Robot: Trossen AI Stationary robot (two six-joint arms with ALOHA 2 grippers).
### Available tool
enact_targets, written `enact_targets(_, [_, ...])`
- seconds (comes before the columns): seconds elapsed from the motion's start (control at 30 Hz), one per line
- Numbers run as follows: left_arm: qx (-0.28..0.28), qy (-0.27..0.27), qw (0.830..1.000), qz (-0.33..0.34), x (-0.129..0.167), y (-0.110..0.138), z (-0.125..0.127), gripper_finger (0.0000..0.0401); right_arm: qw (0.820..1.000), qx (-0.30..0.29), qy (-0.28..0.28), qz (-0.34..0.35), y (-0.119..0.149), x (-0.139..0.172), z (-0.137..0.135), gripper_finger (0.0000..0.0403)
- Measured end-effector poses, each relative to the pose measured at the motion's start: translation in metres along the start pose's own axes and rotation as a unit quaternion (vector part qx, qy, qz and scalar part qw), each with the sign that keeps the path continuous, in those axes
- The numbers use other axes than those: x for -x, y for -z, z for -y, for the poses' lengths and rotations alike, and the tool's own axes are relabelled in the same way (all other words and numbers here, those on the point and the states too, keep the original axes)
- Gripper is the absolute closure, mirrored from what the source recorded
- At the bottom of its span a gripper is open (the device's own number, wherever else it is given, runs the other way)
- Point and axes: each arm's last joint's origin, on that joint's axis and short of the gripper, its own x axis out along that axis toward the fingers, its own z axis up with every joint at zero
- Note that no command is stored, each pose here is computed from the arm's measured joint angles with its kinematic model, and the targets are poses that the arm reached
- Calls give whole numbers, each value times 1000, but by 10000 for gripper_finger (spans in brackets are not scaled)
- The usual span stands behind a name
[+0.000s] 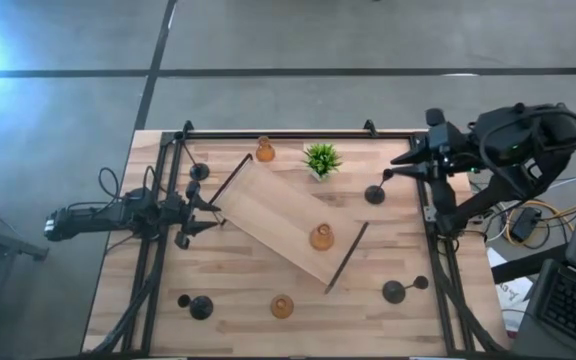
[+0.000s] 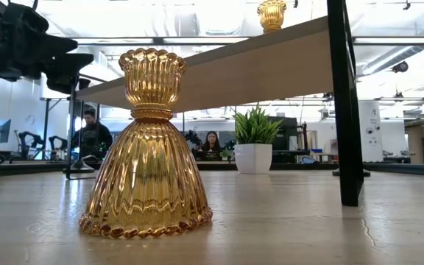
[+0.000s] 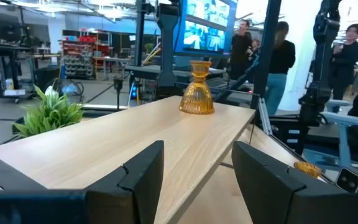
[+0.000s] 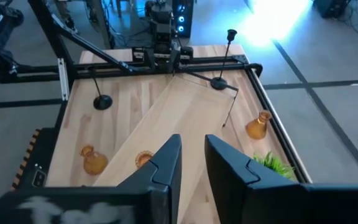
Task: Pick & Place candle stick holders
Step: Put the orange candle holder on the shelf
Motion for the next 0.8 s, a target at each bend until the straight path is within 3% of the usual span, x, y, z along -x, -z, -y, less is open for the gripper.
enact_targets(0.33, [0,0,1000,0,0,0,0,206,1000,-13,4,-4,2,3,2,364])
enact_targets(0.6, [1,-1,1000,1,0,0,0,206,997,-37,68,-8,4,-7,2,369])
enact_targets(0.8, [1,-1,1000,1,0,0,0,206,994,-59,84,-47,20,-27,0,389])
